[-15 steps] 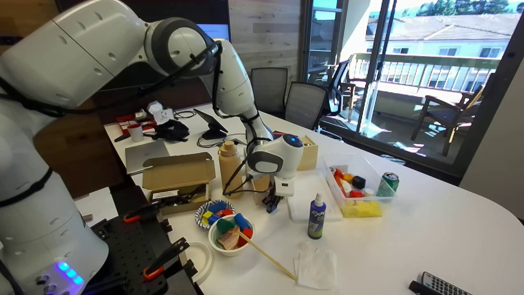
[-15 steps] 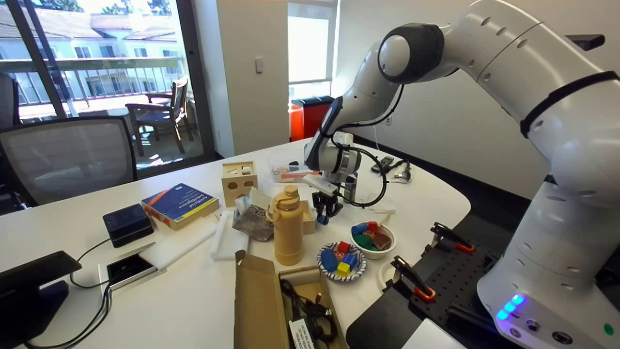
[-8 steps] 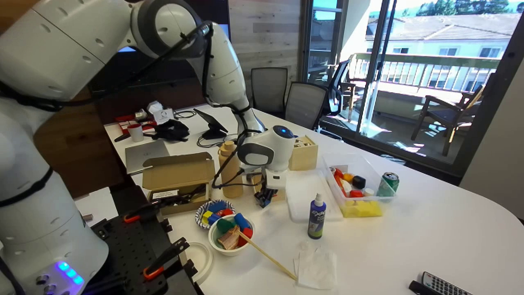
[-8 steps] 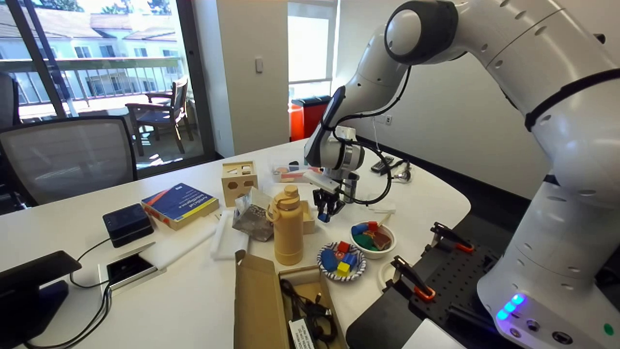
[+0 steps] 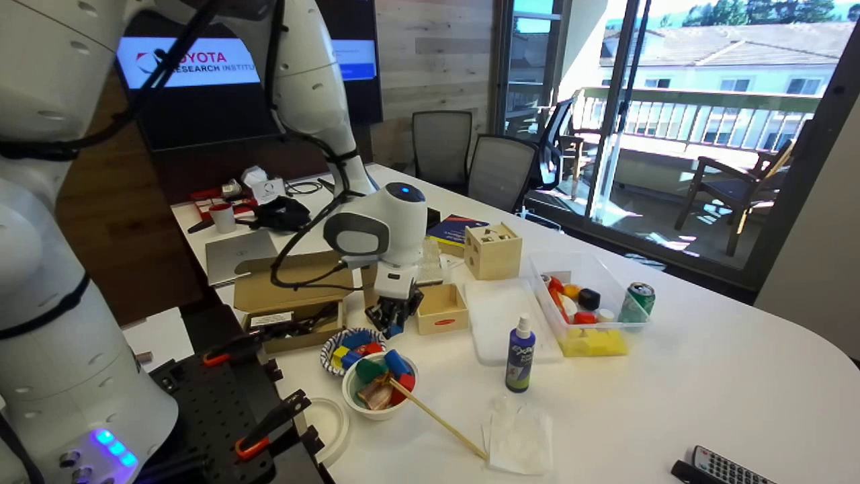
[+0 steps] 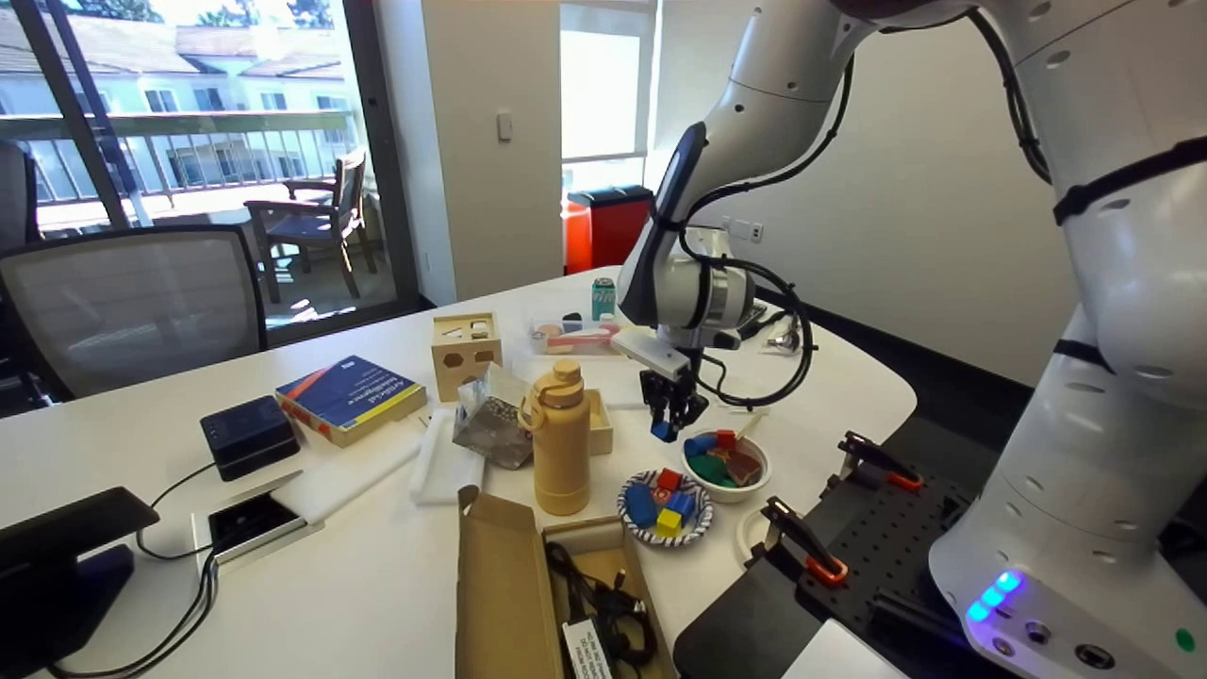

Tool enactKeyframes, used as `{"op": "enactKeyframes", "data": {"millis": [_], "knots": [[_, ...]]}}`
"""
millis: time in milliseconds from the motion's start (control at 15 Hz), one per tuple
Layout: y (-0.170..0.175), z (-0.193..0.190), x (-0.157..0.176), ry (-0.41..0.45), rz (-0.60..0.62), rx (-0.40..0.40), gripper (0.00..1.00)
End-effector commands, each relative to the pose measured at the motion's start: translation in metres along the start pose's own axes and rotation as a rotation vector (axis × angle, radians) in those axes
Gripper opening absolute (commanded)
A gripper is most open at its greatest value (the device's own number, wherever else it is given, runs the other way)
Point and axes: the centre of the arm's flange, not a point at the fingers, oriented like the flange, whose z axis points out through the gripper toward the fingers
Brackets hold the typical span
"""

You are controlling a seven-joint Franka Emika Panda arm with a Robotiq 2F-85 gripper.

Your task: Pick up the blue block on the counter, put it in the white plate on the right, put the clear cap on the blue bottle and use the napkin to wipe the inside of the wooden box

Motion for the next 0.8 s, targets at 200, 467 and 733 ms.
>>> {"op": "enactKeyframes", "data": {"millis": [200,467,733], "knots": [[0.085,-0.013,0.000,0.095,0.162,0.091,0.08],[0.094,-0.018,0.002,0.166,0.212,0.141,0.08],[0.095,-0.012,0.010,0.184,0.240,0.132,0.08]]}}
